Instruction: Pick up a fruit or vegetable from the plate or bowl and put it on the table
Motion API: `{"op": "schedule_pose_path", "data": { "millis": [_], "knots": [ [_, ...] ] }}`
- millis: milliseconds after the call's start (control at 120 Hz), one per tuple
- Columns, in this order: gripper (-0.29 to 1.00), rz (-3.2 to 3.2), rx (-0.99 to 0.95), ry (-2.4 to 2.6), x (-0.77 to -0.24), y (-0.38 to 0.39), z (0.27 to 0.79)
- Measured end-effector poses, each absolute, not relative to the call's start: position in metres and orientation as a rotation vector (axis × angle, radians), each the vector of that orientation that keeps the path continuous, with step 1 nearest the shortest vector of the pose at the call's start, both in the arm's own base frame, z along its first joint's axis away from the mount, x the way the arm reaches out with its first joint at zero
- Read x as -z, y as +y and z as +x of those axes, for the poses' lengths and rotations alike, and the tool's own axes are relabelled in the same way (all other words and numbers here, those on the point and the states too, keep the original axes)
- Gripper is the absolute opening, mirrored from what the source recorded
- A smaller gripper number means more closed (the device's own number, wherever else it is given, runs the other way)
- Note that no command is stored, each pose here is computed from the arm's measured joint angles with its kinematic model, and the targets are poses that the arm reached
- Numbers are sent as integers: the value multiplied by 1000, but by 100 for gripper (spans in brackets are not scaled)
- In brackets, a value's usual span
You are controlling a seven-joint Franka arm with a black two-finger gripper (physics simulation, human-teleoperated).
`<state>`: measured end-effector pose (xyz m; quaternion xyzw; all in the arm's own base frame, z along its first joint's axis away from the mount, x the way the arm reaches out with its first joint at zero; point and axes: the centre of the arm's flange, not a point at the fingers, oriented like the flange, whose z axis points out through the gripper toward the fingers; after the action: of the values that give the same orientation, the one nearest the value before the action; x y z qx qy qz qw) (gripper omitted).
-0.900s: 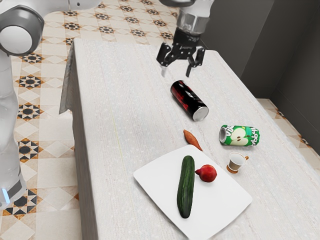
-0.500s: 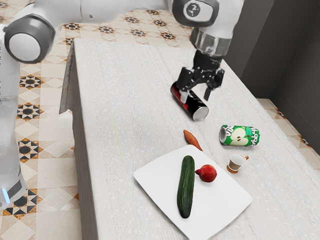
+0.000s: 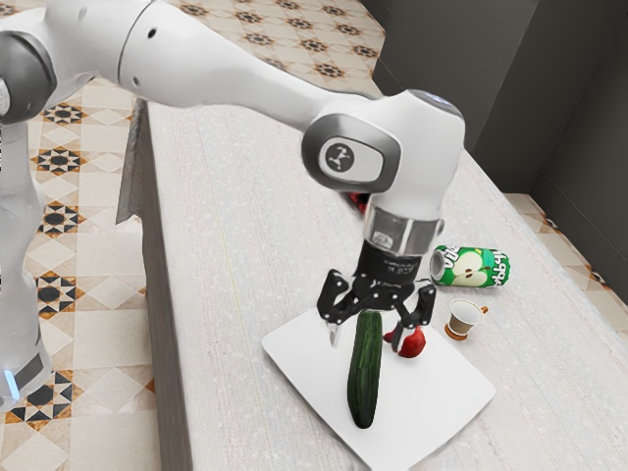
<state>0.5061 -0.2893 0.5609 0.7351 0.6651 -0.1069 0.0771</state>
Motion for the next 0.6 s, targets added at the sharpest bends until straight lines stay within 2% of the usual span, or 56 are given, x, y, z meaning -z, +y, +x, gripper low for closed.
{"op": "schedule_pose_path", "data": {
  "millis": [183, 600],
  "knots": [
    [70, 2028, 288, 2095, -555, -182, 559],
    [70, 2254, 68, 1897, -553, -70, 566]
  ]
}}
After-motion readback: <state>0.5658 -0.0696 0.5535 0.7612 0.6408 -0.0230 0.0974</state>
